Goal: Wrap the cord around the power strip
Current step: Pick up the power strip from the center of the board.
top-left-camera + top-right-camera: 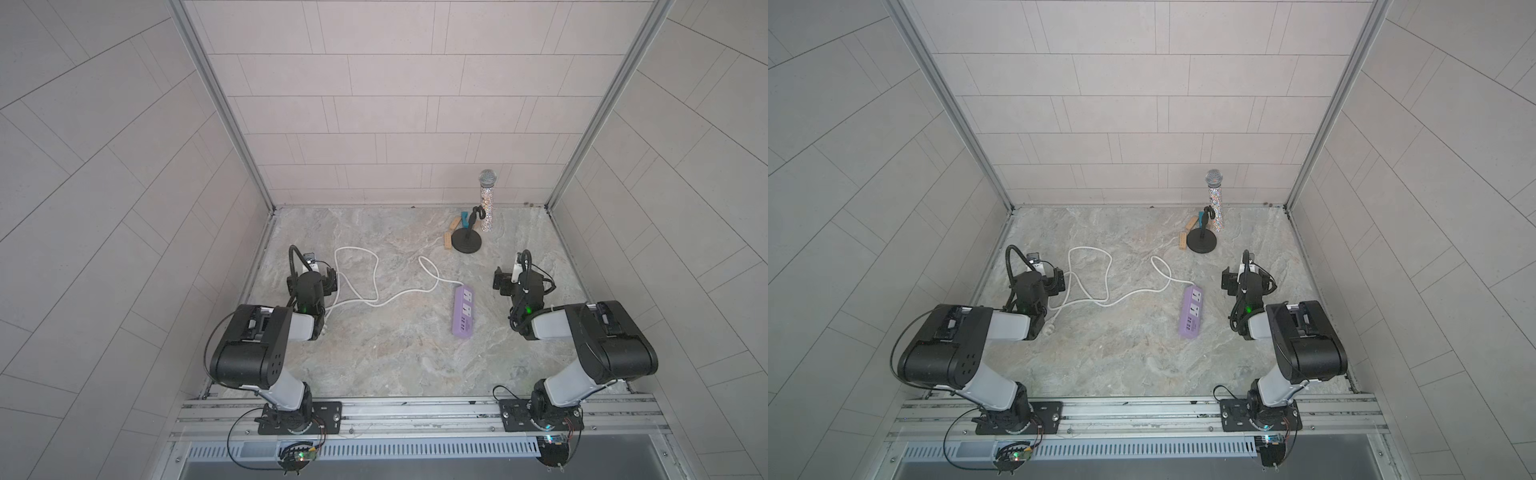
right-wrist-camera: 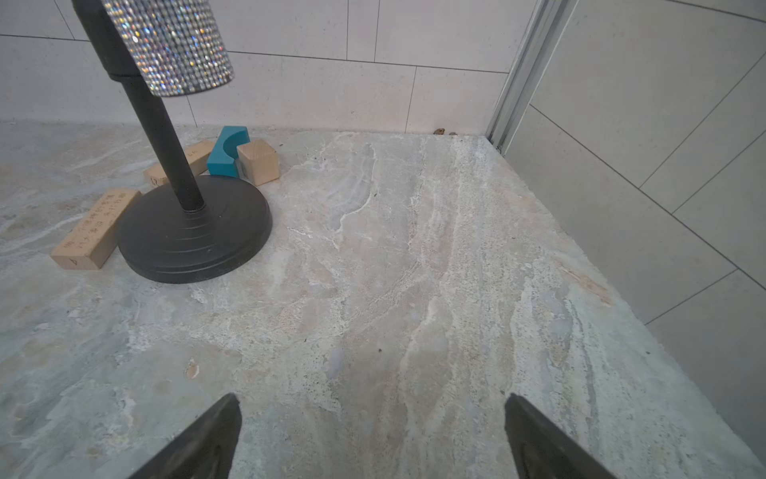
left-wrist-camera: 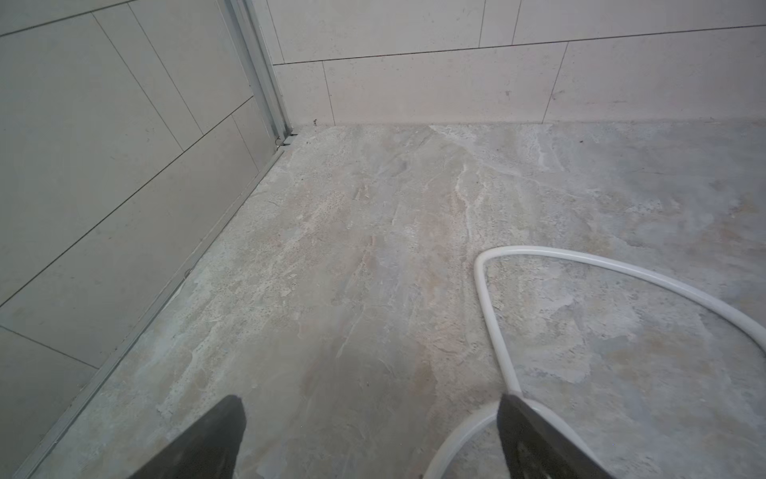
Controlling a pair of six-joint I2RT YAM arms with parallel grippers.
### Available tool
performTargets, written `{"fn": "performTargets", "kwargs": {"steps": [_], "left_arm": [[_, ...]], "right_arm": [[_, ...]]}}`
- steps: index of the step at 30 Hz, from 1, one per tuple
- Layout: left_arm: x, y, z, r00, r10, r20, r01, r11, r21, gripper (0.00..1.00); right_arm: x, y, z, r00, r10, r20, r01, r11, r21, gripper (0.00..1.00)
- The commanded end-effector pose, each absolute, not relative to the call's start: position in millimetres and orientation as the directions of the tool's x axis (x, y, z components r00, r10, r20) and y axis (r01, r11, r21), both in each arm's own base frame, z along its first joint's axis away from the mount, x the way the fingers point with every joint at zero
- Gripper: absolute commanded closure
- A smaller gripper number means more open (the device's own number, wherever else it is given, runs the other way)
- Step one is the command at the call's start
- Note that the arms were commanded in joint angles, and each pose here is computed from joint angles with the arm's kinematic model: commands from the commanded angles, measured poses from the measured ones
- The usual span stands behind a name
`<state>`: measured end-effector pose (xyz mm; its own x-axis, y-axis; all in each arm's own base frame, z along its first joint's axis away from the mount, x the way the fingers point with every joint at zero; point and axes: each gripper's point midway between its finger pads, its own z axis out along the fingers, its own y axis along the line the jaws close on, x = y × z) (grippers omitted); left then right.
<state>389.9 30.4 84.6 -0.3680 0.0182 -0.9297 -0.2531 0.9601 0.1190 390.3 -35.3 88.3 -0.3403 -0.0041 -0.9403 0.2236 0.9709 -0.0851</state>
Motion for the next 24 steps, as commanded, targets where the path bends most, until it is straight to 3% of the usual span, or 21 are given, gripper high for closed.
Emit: {"fn": "performTargets", "kwargs": {"steps": [1, 16, 21, 24], "left_arm": [[392, 38, 90, -0.344, 0.001, -0.939, -0.297, 0.949, 0.110, 0.00], [393, 38, 89, -0.350, -0.004, -0.937, -0.295, 0.950, 0.106, 0.00], [392, 38, 90, -0.344, -0.002, -0.939, -0.290, 0.951, 0.104, 0.00], [389, 47, 94, -0.336, -0.020, -0.942, -0.349, 0.931, 0.105, 0.00]], "right_arm": [[392, -35, 91, -0.332, -0.012, -0.943, 0.219, 0.972, -0.089, 0.01], [391, -40, 92, -0.320, 0.036, -0.947, 0.193, 0.981, -0.028, 0.01], [379, -61, 109, -0.288, 0.066, -0.955, 0.330, 0.943, -0.035, 0.01], [366, -70, 119, -0.409, 0.152, -0.900, 0.411, 0.911, -0.033, 0.01]]}}
